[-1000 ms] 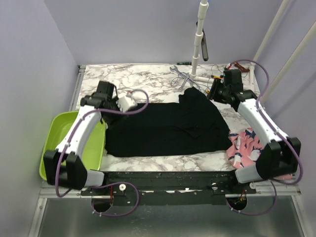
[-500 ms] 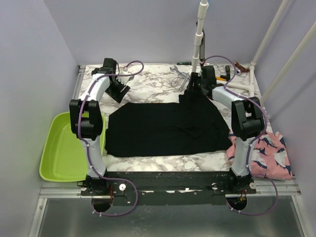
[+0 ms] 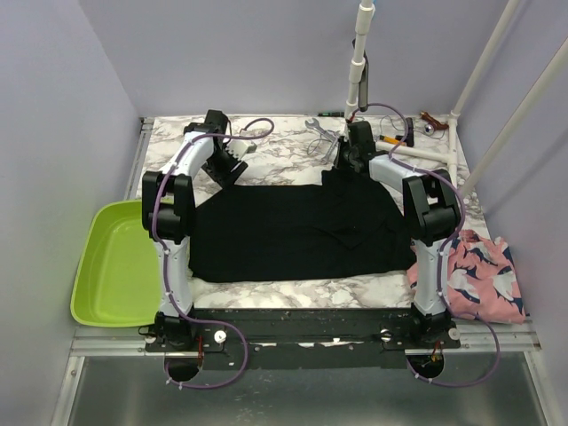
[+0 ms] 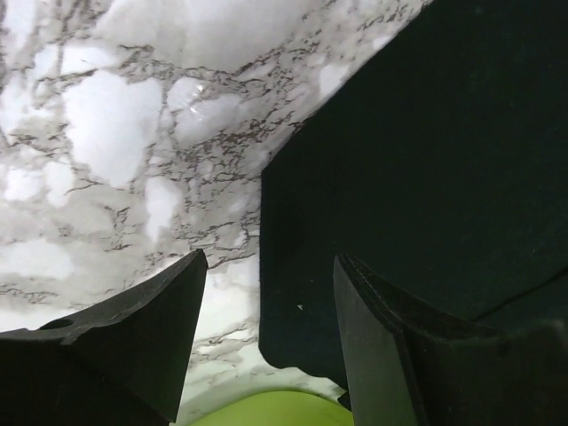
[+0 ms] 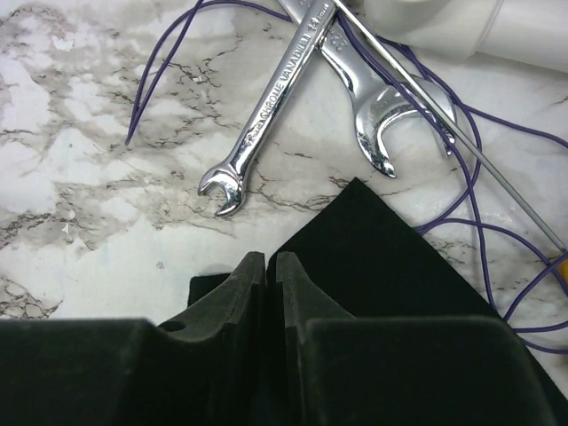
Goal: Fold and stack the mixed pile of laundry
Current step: Fold the T-shirt at the center of the board.
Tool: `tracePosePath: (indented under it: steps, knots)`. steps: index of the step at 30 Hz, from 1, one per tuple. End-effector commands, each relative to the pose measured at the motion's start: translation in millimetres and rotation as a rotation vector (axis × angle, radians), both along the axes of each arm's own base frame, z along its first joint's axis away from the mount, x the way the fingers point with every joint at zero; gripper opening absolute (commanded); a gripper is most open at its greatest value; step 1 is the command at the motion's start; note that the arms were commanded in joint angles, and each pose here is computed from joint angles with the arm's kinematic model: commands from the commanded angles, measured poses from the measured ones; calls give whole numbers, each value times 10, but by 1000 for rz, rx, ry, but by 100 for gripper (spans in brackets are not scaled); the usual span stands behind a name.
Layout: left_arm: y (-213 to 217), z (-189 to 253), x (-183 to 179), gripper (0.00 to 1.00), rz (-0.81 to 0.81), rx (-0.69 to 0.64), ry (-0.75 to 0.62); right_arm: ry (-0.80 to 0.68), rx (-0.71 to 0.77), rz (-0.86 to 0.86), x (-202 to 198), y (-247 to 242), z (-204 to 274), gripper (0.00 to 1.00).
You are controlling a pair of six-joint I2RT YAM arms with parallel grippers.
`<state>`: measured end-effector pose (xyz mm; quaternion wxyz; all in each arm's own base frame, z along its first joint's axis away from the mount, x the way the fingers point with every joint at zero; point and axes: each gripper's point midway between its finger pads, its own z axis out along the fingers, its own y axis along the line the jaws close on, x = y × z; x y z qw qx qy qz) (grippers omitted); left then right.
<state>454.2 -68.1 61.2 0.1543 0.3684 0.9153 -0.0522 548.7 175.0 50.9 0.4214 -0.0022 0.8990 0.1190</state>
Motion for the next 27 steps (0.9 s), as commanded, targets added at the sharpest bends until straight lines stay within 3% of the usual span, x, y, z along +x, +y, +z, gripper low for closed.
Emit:
tracePosePath:
  steps: [1,4,10,15,18,19,22,27]
  knots:
    - [29,0,-72,61,-11,47,65,12,-21,6,-5,1,-4,11]
    - [57,-47,-44,62,-36,123,57,2,-22,0,-65,-31,88,1]
    - [136,-343,-167,55,-133,266,151,-27,-2,-6,-348,-109,367,1]
    - [120,-383,-86,34,-128,302,114,-67,45,-6,-667,-160,651,1]
    - [122,-380,-80,5,-117,302,103,-83,37,-18,-836,-242,746,1]
    - [117,-374,-84,0,-115,299,95,-86,29,-25,-894,-281,760,1]
    - [123,-360,-130,0,-110,288,51,-85,11,-39,-1042,-366,814,1]
    - [114,30,-264,0,-71,236,-161,-44,-18,-86,-1374,-548,846,1]
